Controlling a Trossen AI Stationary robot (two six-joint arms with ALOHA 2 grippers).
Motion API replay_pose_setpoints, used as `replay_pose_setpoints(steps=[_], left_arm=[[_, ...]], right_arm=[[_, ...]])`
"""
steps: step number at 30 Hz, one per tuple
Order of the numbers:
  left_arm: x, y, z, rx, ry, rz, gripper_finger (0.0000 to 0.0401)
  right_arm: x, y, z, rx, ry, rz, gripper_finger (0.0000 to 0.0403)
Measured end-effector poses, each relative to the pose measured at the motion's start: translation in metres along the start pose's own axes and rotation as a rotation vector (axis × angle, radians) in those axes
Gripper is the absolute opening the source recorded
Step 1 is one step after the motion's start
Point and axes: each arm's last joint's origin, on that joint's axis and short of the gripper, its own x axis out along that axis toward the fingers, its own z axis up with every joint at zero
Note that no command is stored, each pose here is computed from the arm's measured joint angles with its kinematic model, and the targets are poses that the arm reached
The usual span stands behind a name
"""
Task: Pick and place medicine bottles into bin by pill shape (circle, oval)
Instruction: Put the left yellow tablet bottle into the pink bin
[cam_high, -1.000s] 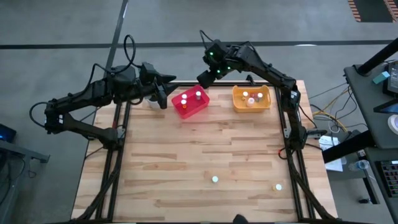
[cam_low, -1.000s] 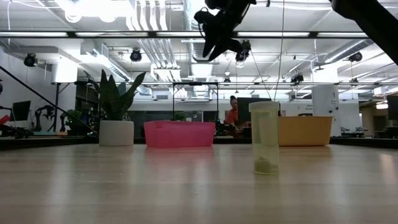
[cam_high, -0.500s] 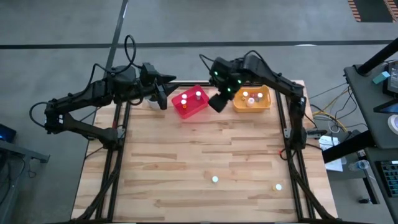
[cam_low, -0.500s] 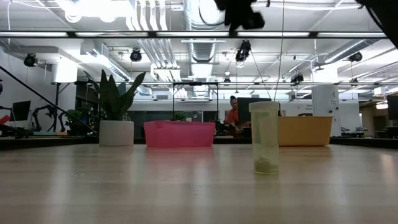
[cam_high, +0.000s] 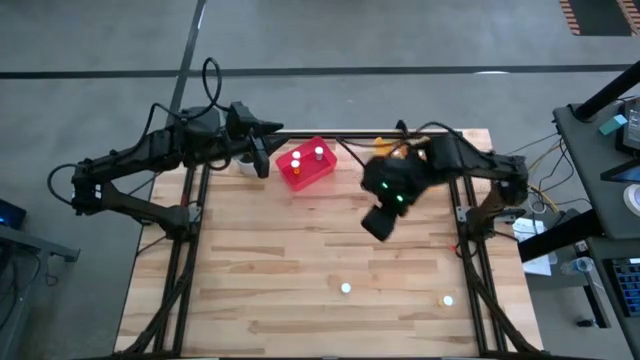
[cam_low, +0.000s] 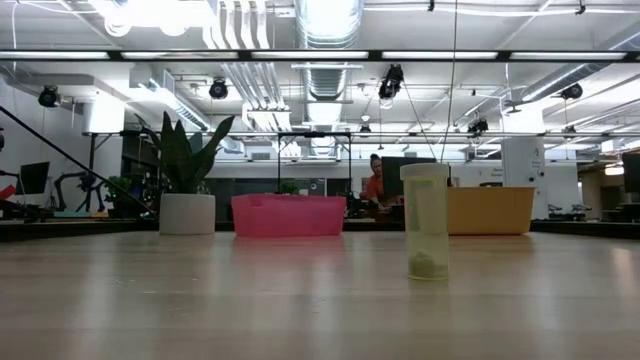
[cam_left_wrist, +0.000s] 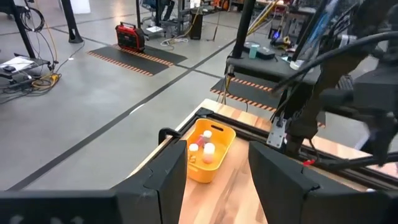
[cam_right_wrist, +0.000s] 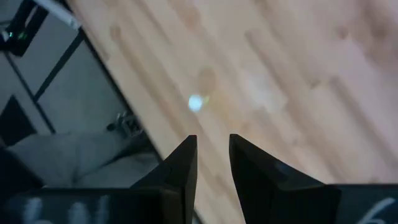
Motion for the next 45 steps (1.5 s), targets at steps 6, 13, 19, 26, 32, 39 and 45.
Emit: replay_pose_setpoints(steps=[6,13,19,26,32,39,45], left_arm=[[0.001,0.0,-0.003,-0.001,0.016,0.002,0.0156],[0.003,0.0,-0.004,-0.004,0.022,0.0,0.0156],[0.002,-0.004,-0.005,-0.106,0.03,-0.037,0.0156],[0.017,-0.03,-0.016,-0.23,0.085,-0.114,0.0155],[0.047,-0.075,-0.035,-0.362,0.14,-0.218,0.0155],[0.067,-0.126,-0.066,-0.458,0.242,-0.3,0.0155],[0.077,-0.161,-0.095,-0.455,0.352,-0.321,0.0155]], right_arm=[[-0.004,-0.007,-0.045,0.185,0.072,-0.024,0.0084],[0.007,-0.037,-0.076,0.26,0.072,-0.157,0.0084],[0.032,-0.059,-0.084,0.118,0.091,-0.302,0.0084],[0.063,-0.071,-0.087,-0.21,0.05,-0.339,0.0084],[0.07,-0.076,-0.08,-0.442,-0.114,-0.186,0.0084],[0.059,-0.09,-0.082,-0.617,-0.255,-0.154,0.0084],[0.059,-0.1,-0.09,-0.651,-0.387,-0.097,0.0084]])
